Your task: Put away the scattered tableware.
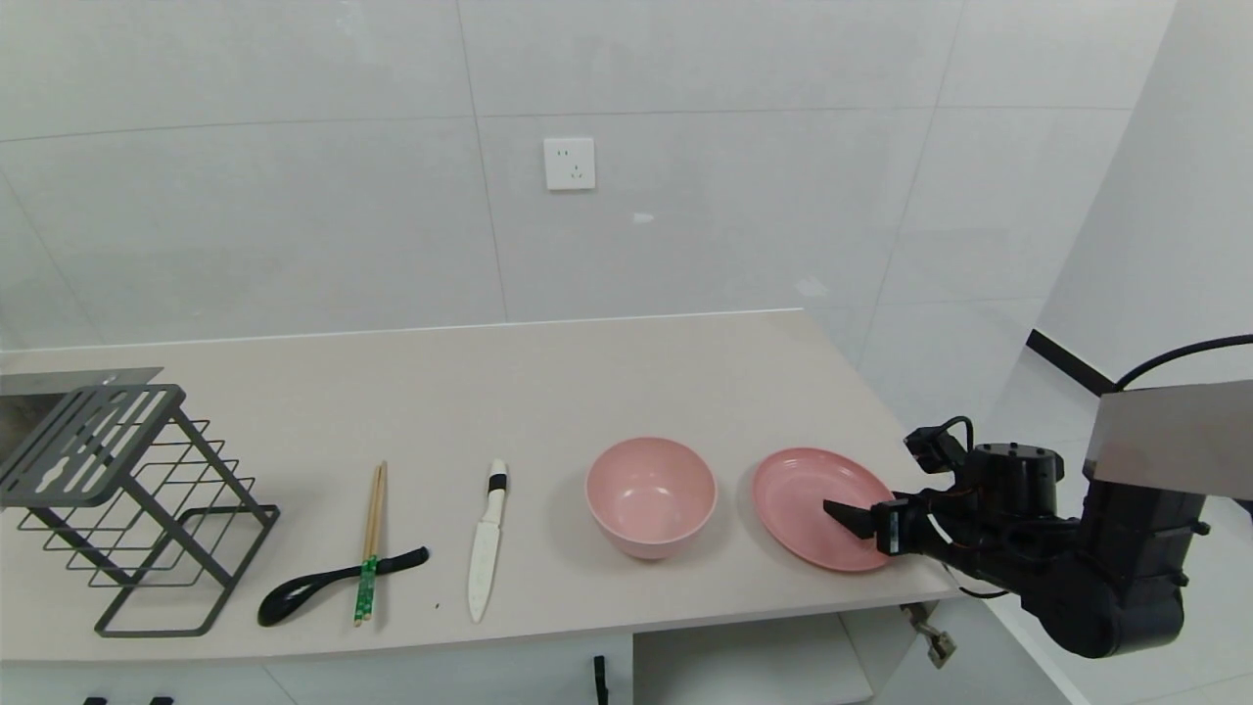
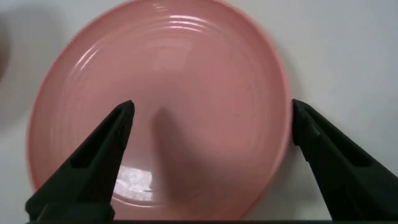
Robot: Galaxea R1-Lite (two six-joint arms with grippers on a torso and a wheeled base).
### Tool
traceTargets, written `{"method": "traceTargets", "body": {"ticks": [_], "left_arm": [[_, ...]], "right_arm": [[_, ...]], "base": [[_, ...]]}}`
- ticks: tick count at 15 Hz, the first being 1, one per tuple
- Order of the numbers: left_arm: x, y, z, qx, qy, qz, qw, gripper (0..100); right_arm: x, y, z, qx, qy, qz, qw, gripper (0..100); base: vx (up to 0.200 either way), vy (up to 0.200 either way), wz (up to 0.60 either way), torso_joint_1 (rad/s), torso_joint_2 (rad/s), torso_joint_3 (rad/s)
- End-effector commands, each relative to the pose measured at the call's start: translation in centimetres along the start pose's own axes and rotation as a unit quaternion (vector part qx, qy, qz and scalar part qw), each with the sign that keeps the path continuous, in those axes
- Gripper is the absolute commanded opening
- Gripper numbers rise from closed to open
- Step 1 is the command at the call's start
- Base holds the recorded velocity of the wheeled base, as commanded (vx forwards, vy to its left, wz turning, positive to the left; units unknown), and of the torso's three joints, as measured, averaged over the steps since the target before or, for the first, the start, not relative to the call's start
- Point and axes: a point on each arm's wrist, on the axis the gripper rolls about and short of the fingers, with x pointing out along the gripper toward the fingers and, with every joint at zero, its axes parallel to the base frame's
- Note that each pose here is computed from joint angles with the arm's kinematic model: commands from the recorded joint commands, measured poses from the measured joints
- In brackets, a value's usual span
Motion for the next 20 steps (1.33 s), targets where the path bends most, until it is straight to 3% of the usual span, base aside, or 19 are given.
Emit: {"method": "traceTargets", "body": {"ticks": [1,2,5,9,13,16,18,20], "left_arm": [[0.0,0.0,0.0,0.000,0.000,0.000,1.0000,100],[0.0,0.0,0.0,0.000,0.000,0.001,1.0000,100],[0.0,0.0,0.0,-0.001,0.000,0.001,1.0000,100],[0.0,0.0,0.0,-0.002,0.000,0.000,1.0000,100],[0.0,0.0,0.0,-0.002,0.000,0.001,1.0000,100],[0.0,0.0,0.0,-0.001,0.000,0.001,1.0000,100],[0.0,0.0,0.0,-0.001,0.000,0.001,1.0000,100],[0.0,0.0,0.0,0.000,0.000,0.000,1.0000,100]], "right_arm": [[0.3,0.5,-0.3,-0.003,0.005,0.008,1.000,100],[0.4,0.6,-0.3,-0.003,0.007,0.009,1.000,0],[1.0,-0.3,-1.3,0.022,0.016,-0.065,0.998,0],[1.3,-0.7,-0.2,0.023,-0.010,-0.072,0.997,0],[-0.1,-0.5,2.3,0.014,-0.077,-0.068,0.995,0],[-3.0,0.9,5.8,-0.003,-0.145,-0.056,0.988,0],[-4.4,1.3,6.8,-0.007,-0.165,-0.053,0.985,0],[-7.3,3.5,8.1,0.022,-0.203,-0.023,0.979,0]], "base": [[0.000,0.000,0.00,0.000,0.00,0.000],[0.000,0.000,0.00,0.000,0.00,0.000],[0.000,0.000,0.00,0.000,0.00,0.000],[0.000,0.000,0.00,0.000,0.00,0.000],[0.000,0.000,0.00,0.000,0.00,0.000],[0.000,0.000,0.00,0.000,0.00,0.000],[0.000,0.000,0.00,0.000,0.00,0.000],[0.000,0.000,0.00,0.000,0.00,0.000]]}}
